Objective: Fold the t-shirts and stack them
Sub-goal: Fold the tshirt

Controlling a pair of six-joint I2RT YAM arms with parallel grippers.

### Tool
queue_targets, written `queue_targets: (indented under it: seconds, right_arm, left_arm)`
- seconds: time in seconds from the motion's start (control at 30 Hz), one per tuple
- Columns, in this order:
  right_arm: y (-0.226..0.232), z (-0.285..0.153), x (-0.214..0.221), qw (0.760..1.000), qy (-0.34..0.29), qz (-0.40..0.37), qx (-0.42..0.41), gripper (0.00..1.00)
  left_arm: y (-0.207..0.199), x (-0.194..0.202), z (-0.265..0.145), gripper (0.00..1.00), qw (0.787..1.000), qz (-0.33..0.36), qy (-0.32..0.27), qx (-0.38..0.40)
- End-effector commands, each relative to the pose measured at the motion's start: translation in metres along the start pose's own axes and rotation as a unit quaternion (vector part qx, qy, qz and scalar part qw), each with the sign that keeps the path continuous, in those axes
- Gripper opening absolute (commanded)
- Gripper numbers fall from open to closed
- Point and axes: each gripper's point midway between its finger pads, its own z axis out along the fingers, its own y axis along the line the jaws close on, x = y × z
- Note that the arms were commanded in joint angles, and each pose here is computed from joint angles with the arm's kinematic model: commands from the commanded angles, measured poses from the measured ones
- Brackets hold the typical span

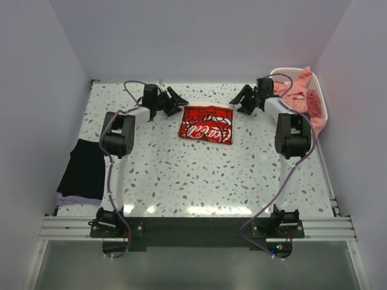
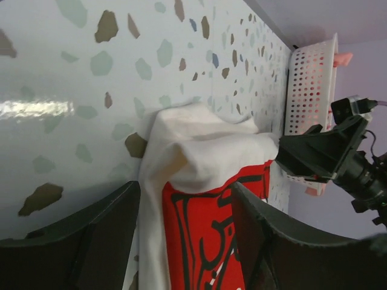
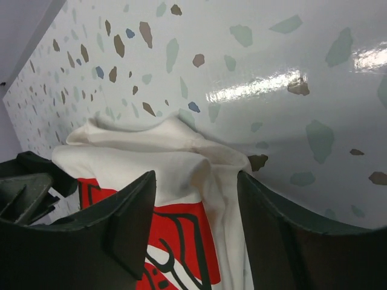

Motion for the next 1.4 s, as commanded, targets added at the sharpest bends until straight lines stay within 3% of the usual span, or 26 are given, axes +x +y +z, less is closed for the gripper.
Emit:
queue_targets:
  seconds: [0.0,0.13,0.37,0.7,0.8,0.9,0.93,1.07,1.37]
  right_arm:
    - [0.017,-0.030,-0.029,0.998,-0.059,-0.037,0.006,0.63]
    - [0.017,-0.042,-0.027,0.996,-0.078,-0.049,0.004,0.80]
    - [0.020,-0.047,-0.005,0.992,-0.076,-0.093,0.035,0.84]
    - [0.009,-0.062,0.080,0.985,-0.037,-0.135,0.102,0.83]
    - [0.002,-0.068,0.103,0.985,-0.024,-0.131,0.109,0.80]
    - [-0.002,-0.080,0.124,0.986,-0.008,-0.127,0.104,0.69]
    - [0.005,-0.089,0.124,0.987,-0.014,-0.131,0.094,0.62]
    - [0.001,-0.117,0.143,0.987,-0.008,-0.136,0.083,0.55]
    - [-0.021,-0.174,0.225,0.985,0.053,-0.162,0.040,0.53]
  left_arm:
    - [-0.045,-0.043,-0.039,0.68,0.995,0.068,-0.073,0.021]
    - [-0.042,-0.048,-0.059,0.75,0.990,0.088,-0.108,-0.009]
    - [-0.024,-0.008,-0.057,0.73,0.991,0.090,-0.083,-0.052]
    - [0.001,0.067,-0.070,0.56,0.982,0.098,-0.052,-0.150]
    - [0.001,0.095,-0.074,0.50,0.982,0.096,-0.032,-0.156]
    - [-0.004,0.121,-0.083,0.39,0.984,0.092,-0.017,-0.149]
    - [0.004,0.134,-0.089,0.37,0.983,0.090,-0.008,-0.159]
    - [-0.009,0.159,-0.116,0.34,0.983,0.104,-0.007,-0.154]
    - [-0.014,0.225,-0.181,0.31,0.985,0.107,0.031,-0.135]
